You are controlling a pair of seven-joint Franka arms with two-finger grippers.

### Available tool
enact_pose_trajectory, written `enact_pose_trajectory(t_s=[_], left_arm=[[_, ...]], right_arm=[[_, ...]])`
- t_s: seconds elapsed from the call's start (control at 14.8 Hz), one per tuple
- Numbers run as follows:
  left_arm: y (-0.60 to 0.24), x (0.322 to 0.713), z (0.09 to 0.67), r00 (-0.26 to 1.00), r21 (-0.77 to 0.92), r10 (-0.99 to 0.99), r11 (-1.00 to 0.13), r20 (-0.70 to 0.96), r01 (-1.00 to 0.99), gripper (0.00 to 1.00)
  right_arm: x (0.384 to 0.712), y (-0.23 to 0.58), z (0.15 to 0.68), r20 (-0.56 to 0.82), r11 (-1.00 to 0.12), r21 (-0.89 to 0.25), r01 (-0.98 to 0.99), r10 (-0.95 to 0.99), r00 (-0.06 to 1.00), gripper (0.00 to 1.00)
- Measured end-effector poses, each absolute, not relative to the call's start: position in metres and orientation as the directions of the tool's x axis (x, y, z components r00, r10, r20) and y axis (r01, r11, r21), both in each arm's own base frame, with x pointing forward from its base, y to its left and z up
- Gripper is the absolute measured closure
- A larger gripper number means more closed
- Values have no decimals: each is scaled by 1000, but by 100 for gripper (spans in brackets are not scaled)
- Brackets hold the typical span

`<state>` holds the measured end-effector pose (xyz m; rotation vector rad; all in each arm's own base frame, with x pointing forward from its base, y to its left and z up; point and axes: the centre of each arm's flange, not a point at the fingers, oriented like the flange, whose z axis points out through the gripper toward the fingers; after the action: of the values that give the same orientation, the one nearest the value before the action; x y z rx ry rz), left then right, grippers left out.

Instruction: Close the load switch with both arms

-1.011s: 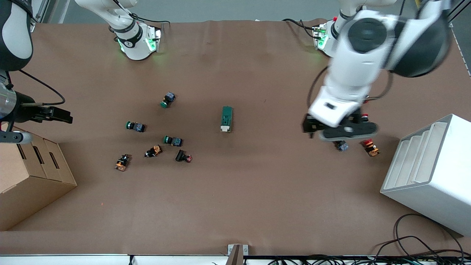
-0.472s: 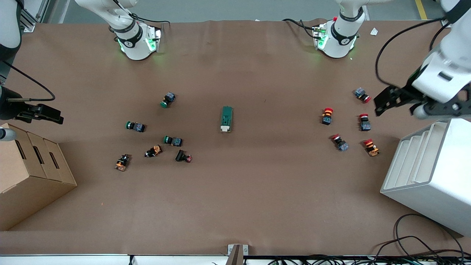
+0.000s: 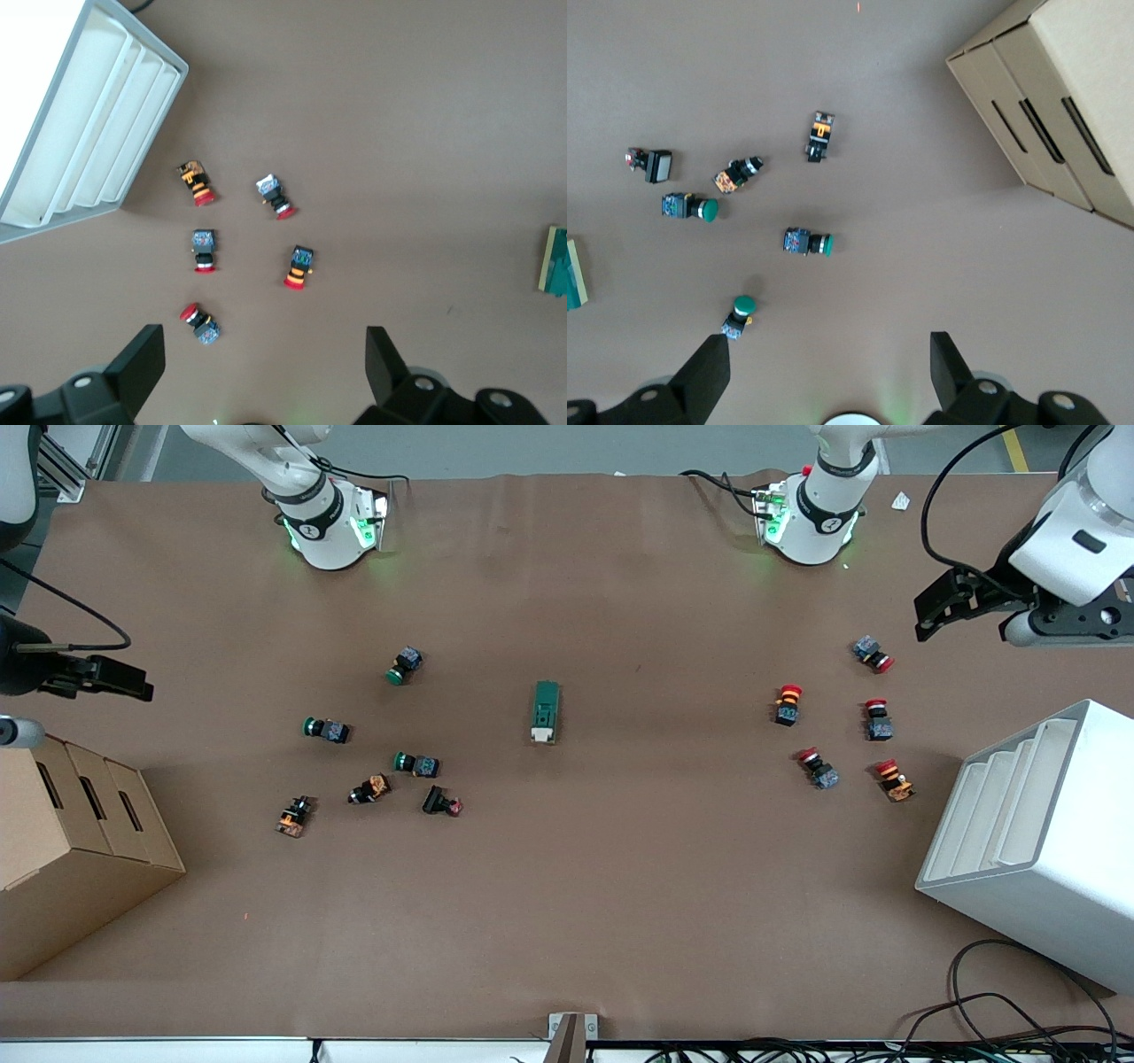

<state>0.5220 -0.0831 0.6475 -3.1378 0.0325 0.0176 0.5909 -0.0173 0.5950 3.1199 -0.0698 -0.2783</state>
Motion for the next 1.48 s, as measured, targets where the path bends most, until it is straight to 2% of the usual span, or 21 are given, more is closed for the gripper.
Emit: enact_pose_trajectory(t_s=[0.47, 1.15, 1.48], left_arm=[[-79, 498, 651, 999, 0, -44, -999, -8, -44, 0], [-76, 506, 643, 999, 6, -40, -999, -12, -40, 0], [-78, 513, 643, 999, 8, -43, -999, -7, -43, 0]], right_arm=[[565, -17, 618, -161, -999, 8, -47, -47, 986, 0], [519, -19, 645, -102, -999, 1, -50, -50, 994, 0], [513, -20, 651, -89, -999, 0, -53, -53, 995, 0]])
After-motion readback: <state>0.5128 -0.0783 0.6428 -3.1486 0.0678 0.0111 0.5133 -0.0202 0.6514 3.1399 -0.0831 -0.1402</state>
